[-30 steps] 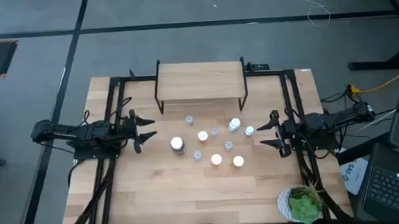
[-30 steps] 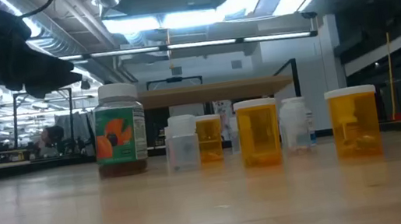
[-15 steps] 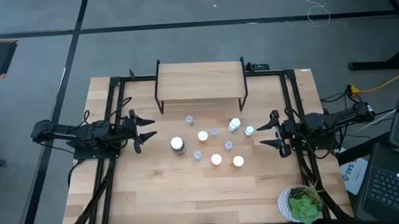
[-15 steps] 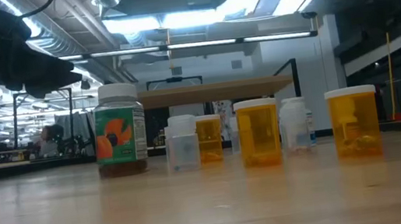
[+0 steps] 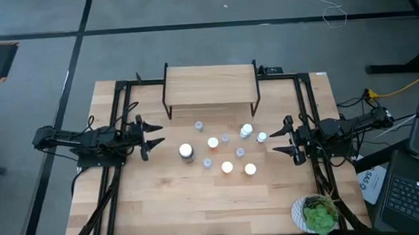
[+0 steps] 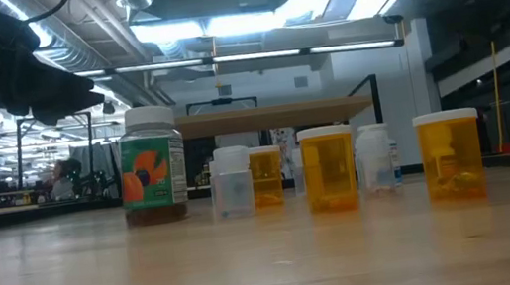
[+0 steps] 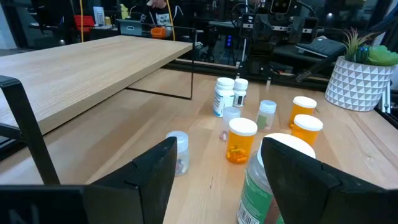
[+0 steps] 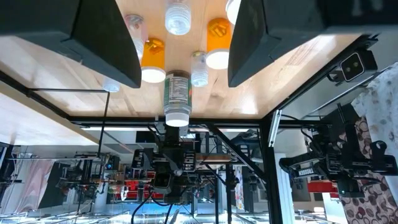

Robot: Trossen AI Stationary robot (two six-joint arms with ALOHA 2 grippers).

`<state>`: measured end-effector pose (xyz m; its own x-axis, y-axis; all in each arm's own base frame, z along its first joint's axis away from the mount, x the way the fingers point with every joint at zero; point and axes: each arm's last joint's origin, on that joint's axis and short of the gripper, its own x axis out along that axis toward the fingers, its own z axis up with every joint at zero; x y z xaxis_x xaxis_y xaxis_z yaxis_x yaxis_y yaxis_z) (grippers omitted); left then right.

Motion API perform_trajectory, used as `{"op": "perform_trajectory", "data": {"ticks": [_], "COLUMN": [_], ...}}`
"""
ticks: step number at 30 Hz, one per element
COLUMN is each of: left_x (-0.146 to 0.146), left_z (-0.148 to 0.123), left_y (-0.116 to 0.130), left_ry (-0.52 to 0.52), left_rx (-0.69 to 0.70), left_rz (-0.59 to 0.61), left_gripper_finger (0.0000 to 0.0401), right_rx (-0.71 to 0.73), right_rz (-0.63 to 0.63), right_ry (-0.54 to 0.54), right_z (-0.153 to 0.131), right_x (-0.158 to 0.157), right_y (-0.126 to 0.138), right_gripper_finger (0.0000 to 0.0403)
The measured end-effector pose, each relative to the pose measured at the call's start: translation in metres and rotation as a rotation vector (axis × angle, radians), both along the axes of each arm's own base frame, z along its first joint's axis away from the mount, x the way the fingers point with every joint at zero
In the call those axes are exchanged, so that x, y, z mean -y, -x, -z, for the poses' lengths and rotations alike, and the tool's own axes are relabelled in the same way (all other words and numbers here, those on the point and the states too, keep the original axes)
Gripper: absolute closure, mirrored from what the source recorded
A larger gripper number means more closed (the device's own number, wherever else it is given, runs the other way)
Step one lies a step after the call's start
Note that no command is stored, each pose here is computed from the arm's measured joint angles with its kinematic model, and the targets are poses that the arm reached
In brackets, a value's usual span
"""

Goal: Pick and place medicine bottles onto shelf by color

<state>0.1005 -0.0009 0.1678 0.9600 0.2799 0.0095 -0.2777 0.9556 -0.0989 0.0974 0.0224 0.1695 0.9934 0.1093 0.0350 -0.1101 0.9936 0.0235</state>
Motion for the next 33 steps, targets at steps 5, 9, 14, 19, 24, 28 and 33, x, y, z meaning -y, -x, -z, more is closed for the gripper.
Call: {"op": "perform_trajectory", "data": {"ticks": [5, 9, 14, 19, 24, 28, 33], "left_x": [0.0000, 0.0000, 0.0000, 0.0000, 0.0000, 0.0000, 0.0000], "left_z": [0.0000, 0.0000, 0.0000, 0.0000, 0.0000, 0.0000, 0.0000], "left_y": [0.0000, 0.0000, 0.0000, 0.0000, 0.0000, 0.0000, 0.0000], "left_ry": [0.000, 0.000, 0.000, 0.000, 0.000, 0.000, 0.000], "left_rx": [0.000, 0.000, 0.000, 0.001, 0.001, 0.000, 0.001], "left_rz": [0.000, 0.000, 0.000, 0.000, 0.000, 0.000, 0.000], "left_gripper_finger": [0.0172, 0.0172, 0.0172, 0.0172, 0.0172, 0.0172, 0.0172], "right_rx": [0.000, 0.000, 0.000, 0.000, 0.000, 0.021, 0.053], "right_rz": [0.000, 0.000, 0.000, 0.000, 0.000, 0.002, -0.012], "right_ry": [0.000, 0.000, 0.000, 0.000, 0.000, 0.041, -0.100], "right_z": [0.0000, 0.0001, 0.0000, 0.0000, 0.0000, -0.0016, -0.0062], "right_x": [0.0000, 0.0000, 0.0000, 0.0000, 0.0000, 0.0000, -0.0001], "right_y": [0.0000, 0.0000, 0.0000, 0.0000, 0.0000, 0.0001, 0.0004], "right_gripper_finger": [0.0160, 0.0160, 0.0160, 0.0160, 0.0160, 0.0160, 0.0160]}}
